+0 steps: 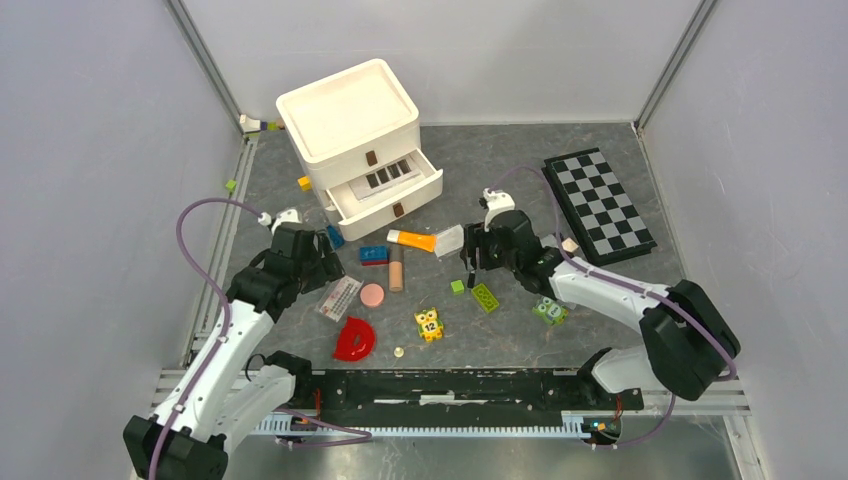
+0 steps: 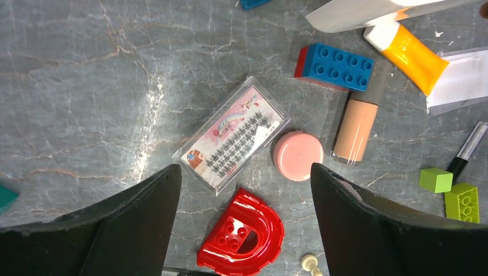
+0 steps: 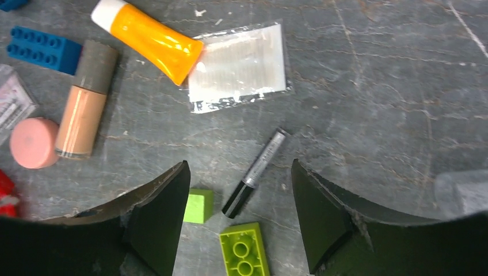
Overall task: Organize the makeup
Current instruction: Open the drawer in the storage box, then pick up the makeup from the center of the board.
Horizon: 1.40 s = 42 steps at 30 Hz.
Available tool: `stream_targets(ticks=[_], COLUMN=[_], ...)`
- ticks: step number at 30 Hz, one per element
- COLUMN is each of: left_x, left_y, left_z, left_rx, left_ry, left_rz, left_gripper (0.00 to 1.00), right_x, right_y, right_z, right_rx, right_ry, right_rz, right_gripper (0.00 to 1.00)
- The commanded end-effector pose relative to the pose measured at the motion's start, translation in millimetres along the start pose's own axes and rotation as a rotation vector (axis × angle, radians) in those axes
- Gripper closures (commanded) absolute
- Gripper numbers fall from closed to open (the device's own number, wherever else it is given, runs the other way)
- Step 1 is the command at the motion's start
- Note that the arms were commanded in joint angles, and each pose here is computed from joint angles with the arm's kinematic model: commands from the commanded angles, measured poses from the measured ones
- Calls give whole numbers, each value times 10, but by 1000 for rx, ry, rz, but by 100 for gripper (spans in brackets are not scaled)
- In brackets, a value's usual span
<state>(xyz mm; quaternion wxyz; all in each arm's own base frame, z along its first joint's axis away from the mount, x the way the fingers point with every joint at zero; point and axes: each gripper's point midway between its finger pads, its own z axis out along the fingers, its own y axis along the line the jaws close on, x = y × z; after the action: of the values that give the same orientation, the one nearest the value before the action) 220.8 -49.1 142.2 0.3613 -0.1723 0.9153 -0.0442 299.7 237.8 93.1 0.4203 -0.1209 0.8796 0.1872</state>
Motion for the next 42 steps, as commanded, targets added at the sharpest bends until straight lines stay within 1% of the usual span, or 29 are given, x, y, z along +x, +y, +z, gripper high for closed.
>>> stream_targets(ticks=[1,7,11,14,17,21,26,31,38,42], left_x=[-136,-134,-134,-209,-331,-468,-572,-583,-602,-555], left_y=[-105,-46,-114,-200,-295,-305,-291,-251,-181,-138], left_z=[60,90,64,-16,-133,-265,-381,-411,-492,-465], left_rx=[20,-17,16,58,105,114,119,117,116,107], left_ry=[-60,-70,-54,-53,-65,-91,-127,-146,-190,-190], left_rz=[-130,-161,-152,-115,-53,19,84,129,164,173], left_gripper=[11,11,12,13,13,13,13,13,12,11], right_x=[-35,58,83,94,135,184,209,258,355,410], right_y=[-170,-278,-323,-319,-266,-179,-163,-212,-198,-207], right_z=[-119,-206,-241,-232,-181,-56,119,275,432,462], right_rx=[82,126,152,158,138,104,122,158,167,185], right_ry=[-27,0,24,46,76,107,137,162,217,243], right_rz=[-29,-43,-49,-45,-31,-7,9,0,-12,-29], right_gripper=[28,24,23,23,25,29,32,34,44,51])
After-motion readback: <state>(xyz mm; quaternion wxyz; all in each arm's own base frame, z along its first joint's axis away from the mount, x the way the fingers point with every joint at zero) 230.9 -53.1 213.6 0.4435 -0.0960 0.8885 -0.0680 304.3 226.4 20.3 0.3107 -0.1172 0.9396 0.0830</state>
